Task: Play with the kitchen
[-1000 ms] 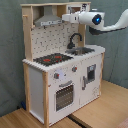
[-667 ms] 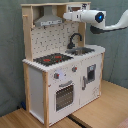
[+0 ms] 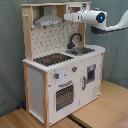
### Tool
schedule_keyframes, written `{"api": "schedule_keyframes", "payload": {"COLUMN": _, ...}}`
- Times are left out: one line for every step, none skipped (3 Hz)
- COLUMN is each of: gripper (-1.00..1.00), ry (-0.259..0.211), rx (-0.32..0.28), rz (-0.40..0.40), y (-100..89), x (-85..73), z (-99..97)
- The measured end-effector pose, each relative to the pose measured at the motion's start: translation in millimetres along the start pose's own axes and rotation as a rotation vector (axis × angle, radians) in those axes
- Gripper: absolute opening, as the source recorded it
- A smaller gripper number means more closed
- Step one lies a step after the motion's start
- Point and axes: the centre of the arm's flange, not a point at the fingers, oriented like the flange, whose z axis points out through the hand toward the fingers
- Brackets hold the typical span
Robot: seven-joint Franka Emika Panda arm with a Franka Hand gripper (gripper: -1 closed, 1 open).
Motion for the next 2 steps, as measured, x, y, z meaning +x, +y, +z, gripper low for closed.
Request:
{"api": "schedule_keyframes", "payload": {"gripper": -1.0, "ry": -0.003, "rx": 0.006, "rz": -0.012, "y": -4.6, "x": -6.8, "z": 0.9}}
{"api": "schedule_keyframes", "payload": {"gripper": -1.0, "ry": 0.002, "rx": -0.002, "rz": -0.024, "y": -6.1, "x": -8.2, "z": -13.1}}
